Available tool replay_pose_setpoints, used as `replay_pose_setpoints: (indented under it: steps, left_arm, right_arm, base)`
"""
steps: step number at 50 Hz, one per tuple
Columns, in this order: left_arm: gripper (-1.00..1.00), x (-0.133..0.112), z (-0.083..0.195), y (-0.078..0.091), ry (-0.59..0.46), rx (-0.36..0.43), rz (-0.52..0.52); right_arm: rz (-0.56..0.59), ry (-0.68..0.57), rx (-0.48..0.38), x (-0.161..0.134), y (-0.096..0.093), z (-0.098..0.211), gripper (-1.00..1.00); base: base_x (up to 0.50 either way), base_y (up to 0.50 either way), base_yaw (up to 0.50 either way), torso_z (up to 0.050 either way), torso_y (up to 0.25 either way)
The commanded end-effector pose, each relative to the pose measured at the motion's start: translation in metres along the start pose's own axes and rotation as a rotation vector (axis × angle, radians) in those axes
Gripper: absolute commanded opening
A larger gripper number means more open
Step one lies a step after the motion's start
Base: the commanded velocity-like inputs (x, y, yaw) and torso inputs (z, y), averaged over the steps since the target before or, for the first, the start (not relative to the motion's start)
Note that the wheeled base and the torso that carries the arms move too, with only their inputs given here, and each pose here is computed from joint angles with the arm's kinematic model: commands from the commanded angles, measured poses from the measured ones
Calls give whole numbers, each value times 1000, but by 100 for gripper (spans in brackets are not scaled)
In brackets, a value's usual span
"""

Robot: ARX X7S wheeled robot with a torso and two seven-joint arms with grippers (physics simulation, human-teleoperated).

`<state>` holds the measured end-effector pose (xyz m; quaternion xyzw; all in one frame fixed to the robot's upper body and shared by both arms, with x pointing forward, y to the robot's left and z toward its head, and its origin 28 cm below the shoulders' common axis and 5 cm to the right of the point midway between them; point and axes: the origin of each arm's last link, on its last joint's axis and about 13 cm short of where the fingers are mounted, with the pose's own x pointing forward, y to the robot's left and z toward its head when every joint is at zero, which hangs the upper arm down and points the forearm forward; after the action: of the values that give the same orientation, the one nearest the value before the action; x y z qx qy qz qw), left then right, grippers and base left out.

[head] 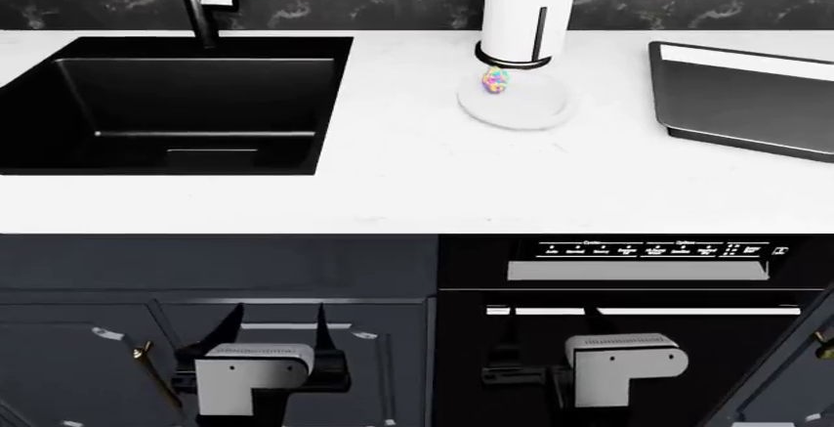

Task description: Move the dessert items from the plate to the tray.

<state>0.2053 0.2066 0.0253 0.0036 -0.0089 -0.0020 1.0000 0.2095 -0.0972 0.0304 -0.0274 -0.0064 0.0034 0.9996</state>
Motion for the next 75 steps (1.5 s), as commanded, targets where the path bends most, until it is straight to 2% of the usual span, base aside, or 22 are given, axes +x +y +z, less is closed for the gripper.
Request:
replay_pose_setpoints:
  steps: [1,12,20,30,35,49,61,67,75]
  left_arm:
    - [100,-2,4,1,2,-2,2]
    - [100,-1,15,-1,34,-20,14]
    - [100,2,34,0,45,-58,-5]
    - [100,11,92,10,49,-65,-51]
    - [100,15,123,17,57,-97,-118]
    - [100,21,203,44,41,-71,-151]
    - [100,18,255,55,-20,-7,-135]
    - [100,19,268,63,-17,29,-115]
    - [100,15,284,61,-33,30,-131]
  right_arm:
    - [8,-3,-8,-1,0,5,100]
    - [13,-12,-16,-2,-1,14,100]
    - [33,-31,-21,-3,-4,39,100]
    - [80,-61,-34,-2,-17,102,100]
    - [119,-70,-23,-1,-26,139,100]
    - [144,-107,-135,10,-45,216,100]
    - [149,-126,-166,9,-56,260,100]
    - [146,-125,-190,7,-60,279,100]
    - [125,-143,-215,4,-63,294,100]
  base:
    - [0,0,0,50,0]
    - [0,0,0,50,0]
    - [0,0,0,50,0]
    - [0,0,0,15,0]
    - [0,0,0,0,0]
    - [0,0,0,0,0]
    - [0,0,0,0,0]
    - [0,0,0,0,0]
    - [0,0,0,0,0]
